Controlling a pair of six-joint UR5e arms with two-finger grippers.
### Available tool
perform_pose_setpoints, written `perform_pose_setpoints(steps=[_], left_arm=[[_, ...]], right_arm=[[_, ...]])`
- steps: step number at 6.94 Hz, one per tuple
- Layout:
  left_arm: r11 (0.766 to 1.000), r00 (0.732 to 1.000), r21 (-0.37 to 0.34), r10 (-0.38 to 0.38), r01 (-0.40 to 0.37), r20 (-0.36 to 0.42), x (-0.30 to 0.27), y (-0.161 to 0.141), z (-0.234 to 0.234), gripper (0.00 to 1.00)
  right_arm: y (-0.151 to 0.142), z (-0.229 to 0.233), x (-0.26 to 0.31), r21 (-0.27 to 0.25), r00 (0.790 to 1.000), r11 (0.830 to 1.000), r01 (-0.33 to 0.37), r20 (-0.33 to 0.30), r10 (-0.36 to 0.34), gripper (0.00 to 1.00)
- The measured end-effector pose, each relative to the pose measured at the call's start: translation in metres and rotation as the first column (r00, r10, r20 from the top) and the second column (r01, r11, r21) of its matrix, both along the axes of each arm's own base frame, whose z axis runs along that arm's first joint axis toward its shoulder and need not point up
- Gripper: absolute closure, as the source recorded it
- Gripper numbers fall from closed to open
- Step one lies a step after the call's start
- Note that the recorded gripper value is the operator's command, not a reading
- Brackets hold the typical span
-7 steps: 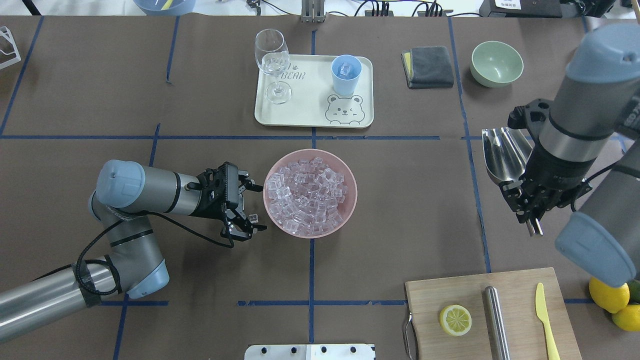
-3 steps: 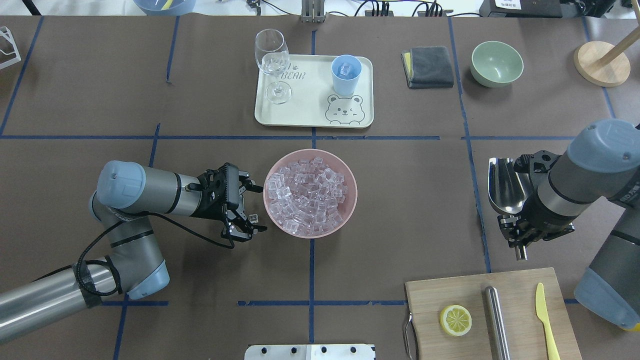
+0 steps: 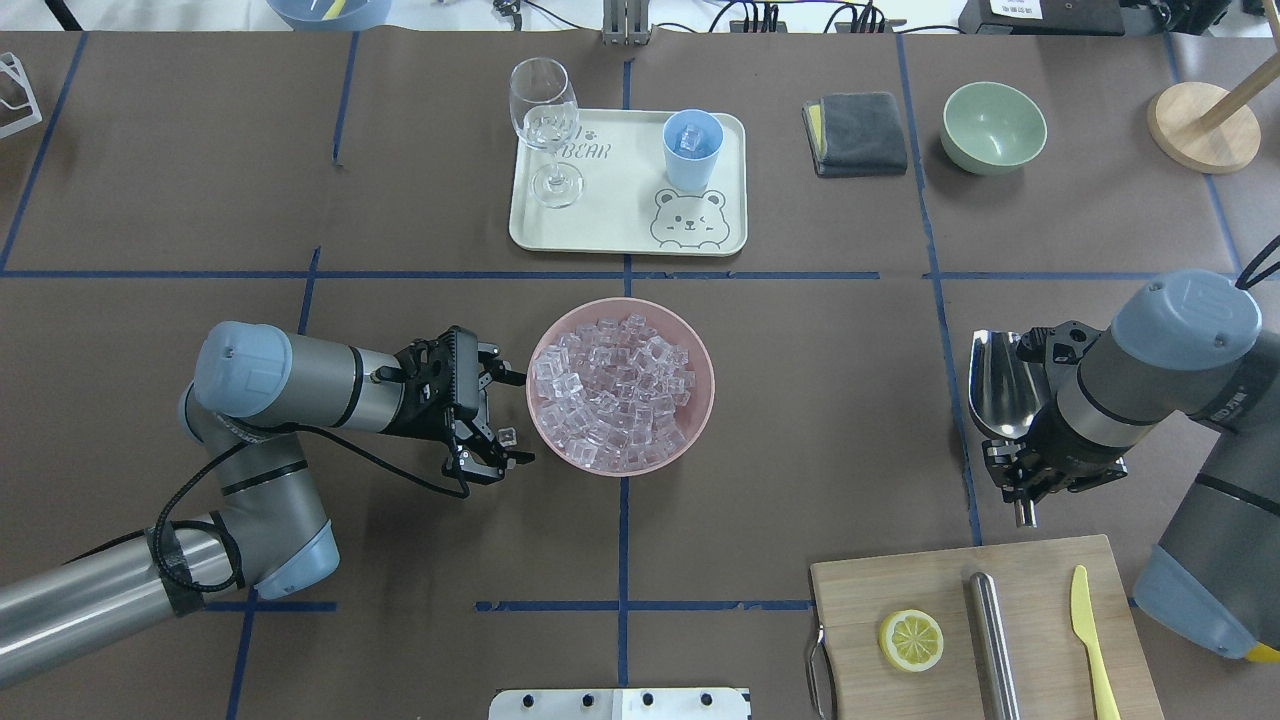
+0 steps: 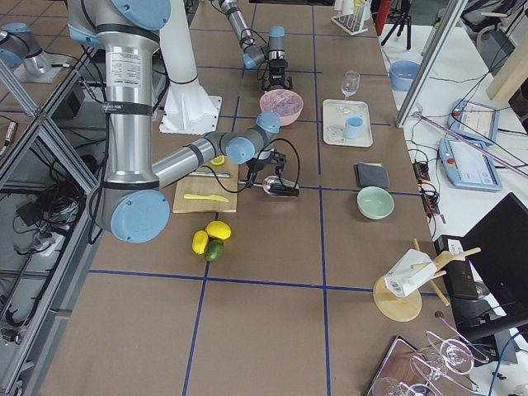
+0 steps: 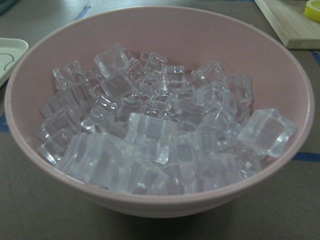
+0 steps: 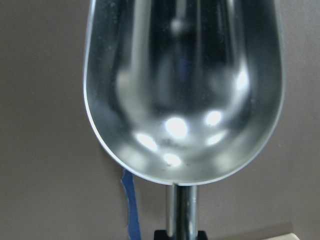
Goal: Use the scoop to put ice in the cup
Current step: 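Lower the scoop onto the table with the right gripper and release it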
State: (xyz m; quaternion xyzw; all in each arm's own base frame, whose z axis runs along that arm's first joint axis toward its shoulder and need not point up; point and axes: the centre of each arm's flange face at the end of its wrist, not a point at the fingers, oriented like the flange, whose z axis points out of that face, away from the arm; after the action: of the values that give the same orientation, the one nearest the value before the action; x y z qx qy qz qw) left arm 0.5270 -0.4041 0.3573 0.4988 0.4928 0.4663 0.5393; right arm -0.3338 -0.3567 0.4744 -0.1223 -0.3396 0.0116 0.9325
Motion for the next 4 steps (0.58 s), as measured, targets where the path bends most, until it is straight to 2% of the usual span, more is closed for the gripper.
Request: perform_pose_setpoints(steps=[1,4], left_arm=[[1.000,1.000,0.000,0.000,0.000,0.000,0.0001,0.0001,0.0000,0.00],[1.000,1.000,0.000,0.000,0.000,0.000,0.0001,0.0002,-0.0001,0.00]], right_arm=[[-0.0002,-0.0003,-0.0019,0.004,1.000,1.000,0.001,0.000,-0.001,0.00],[-0.0010,-0.0024,-0.0042,0.013,1.000,1.000,0.002,0.001,-0.002,0.00]])
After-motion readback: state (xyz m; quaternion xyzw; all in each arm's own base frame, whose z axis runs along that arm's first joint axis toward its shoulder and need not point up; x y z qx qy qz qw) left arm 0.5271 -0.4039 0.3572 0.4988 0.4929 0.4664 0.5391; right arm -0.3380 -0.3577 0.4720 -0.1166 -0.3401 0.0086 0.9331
